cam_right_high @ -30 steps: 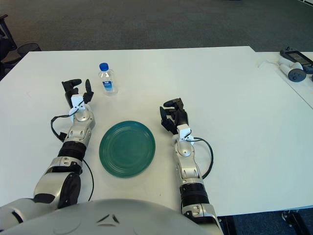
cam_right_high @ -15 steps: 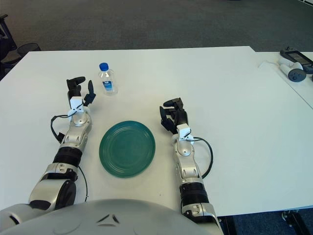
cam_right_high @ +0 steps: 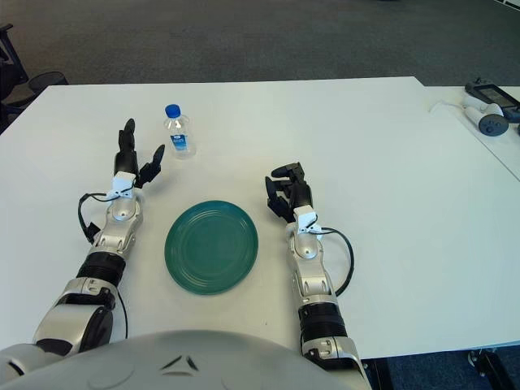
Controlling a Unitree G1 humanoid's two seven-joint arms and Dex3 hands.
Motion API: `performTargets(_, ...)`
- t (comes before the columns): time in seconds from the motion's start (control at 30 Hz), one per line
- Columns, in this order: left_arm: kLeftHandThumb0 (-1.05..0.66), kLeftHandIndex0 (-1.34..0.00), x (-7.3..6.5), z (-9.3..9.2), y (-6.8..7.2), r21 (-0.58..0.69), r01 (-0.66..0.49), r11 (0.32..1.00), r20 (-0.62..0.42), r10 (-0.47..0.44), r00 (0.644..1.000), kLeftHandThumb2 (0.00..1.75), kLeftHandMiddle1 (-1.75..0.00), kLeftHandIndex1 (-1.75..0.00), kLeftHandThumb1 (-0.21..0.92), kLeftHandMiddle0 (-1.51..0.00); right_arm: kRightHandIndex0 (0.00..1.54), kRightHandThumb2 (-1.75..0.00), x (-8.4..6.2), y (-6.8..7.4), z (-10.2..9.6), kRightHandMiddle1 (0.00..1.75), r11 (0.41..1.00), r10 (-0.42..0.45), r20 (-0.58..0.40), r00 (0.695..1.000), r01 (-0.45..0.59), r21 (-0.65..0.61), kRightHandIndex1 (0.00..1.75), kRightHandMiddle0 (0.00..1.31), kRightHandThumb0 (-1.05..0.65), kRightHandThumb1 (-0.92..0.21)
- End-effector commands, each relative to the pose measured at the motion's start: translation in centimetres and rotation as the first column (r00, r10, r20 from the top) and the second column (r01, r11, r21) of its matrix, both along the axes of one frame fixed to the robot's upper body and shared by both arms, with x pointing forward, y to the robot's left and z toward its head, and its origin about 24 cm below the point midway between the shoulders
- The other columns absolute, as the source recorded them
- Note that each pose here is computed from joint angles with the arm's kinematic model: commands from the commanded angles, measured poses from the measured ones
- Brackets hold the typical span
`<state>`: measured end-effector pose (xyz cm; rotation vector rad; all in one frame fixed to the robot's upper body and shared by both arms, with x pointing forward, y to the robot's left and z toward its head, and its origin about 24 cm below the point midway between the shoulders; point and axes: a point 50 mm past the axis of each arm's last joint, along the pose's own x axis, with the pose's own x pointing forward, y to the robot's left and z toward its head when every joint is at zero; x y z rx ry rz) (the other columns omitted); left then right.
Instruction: Put the bottle into the plate.
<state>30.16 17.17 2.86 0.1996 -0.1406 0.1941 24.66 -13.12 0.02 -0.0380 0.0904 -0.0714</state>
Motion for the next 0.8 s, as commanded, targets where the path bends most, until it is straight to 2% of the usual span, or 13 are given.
performTargets(0.0, -1.05, 0.0, -0.2, -0.3, 0.4, 0.038, 0.024, 0.999, -0.003, -0.024, 1.0, 0.07, 0.0, 0.0, 0.91, 0.0, 0.41, -0.52, -2.7, -0.2, -4.6, 1.75, 1.0, -0.001, -0.26, 0.966, 0.004, 0.011, 1.22, 0.19, -0.35, -0.92)
performTargets(0.43, -1.05, 0.0, -0.3, -1.0, 0.6, 0.076, 0.031, 0.997, -0.025, -0.029, 0.999, 0.04, 0.0, 0.0, 0.91, 0.0, 0.42, -0.52, -2.7, -0.2, -4.6, 1.75, 1.0, -0.004, -0.258, 0.966, 0.007, 0.011, 1.22, 0.19, -0.35, -0.92)
performTargets(0.77, -1.05, 0.0, 0.8, -1.4, -0.2, 0.071, 0.049, 0.996, -0.089, -0.043, 0.995, 0.02, 0.0, 0.0, 0.88, 0.0, 0.41, -0.52, -2.5, -0.2, -4.6, 1.75, 1.0, -0.003, -0.258, 0.966, 0.005, 0.006, 1.2, 0.19, -0.35, -0.92)
